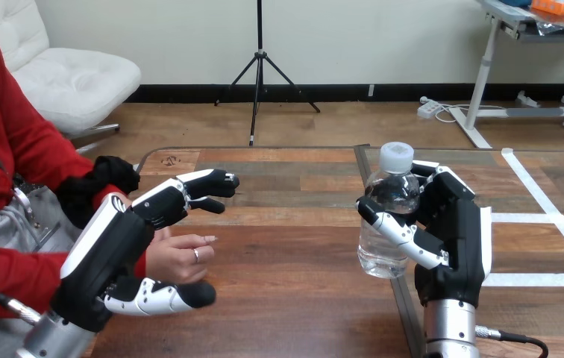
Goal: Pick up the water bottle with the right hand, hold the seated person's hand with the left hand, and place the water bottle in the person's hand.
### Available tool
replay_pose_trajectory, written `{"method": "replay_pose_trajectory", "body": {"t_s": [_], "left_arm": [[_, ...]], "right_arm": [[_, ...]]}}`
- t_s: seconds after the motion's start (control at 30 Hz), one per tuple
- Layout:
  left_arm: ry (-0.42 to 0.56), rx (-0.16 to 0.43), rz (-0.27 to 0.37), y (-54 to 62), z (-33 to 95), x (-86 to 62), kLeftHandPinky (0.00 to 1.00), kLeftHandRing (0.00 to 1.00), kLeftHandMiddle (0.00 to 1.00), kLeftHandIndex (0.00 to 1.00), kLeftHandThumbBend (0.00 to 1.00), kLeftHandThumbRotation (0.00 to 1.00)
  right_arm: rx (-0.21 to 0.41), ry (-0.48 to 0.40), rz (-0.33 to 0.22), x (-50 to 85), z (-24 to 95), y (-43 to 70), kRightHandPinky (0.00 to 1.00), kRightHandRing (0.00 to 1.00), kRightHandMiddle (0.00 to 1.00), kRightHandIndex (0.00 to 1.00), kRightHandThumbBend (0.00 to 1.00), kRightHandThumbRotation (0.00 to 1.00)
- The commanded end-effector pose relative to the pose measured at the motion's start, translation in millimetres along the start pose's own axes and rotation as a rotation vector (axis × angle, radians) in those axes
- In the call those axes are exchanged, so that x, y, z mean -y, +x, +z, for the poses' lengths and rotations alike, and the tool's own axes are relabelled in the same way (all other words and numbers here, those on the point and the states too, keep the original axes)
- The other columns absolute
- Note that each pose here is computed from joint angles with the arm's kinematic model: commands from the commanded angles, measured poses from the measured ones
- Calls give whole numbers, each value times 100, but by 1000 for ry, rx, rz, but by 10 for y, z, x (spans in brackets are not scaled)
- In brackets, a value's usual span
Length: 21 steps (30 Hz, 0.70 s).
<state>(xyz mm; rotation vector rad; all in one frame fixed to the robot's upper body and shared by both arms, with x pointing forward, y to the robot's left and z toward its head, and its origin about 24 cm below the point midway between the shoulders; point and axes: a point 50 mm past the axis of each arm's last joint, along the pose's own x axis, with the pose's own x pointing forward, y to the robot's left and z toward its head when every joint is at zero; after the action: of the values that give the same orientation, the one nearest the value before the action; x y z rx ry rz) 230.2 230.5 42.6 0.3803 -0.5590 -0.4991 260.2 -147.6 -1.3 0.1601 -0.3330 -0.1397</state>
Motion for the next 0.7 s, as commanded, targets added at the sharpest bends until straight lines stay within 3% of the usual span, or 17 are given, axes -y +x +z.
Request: {"method": "replay_pose_trajectory", "body": {"t_s": [0.0,0.37,0.67], "left_arm": [[131,6,-23,109,69,-196,76,83,84,85,100,58],[343,-116,-106,69,117,-350,79,90,93,92,100,62],[519,-205,-190,89,110,-535,79,94,97,97,100,58]], "right_arm": [[131,47,34,-173,192,281,32,40,48,46,77,0],[119,44,51,-193,170,263,34,42,49,46,76,0],[126,41,66,-217,169,253,35,43,49,46,74,0]]}}
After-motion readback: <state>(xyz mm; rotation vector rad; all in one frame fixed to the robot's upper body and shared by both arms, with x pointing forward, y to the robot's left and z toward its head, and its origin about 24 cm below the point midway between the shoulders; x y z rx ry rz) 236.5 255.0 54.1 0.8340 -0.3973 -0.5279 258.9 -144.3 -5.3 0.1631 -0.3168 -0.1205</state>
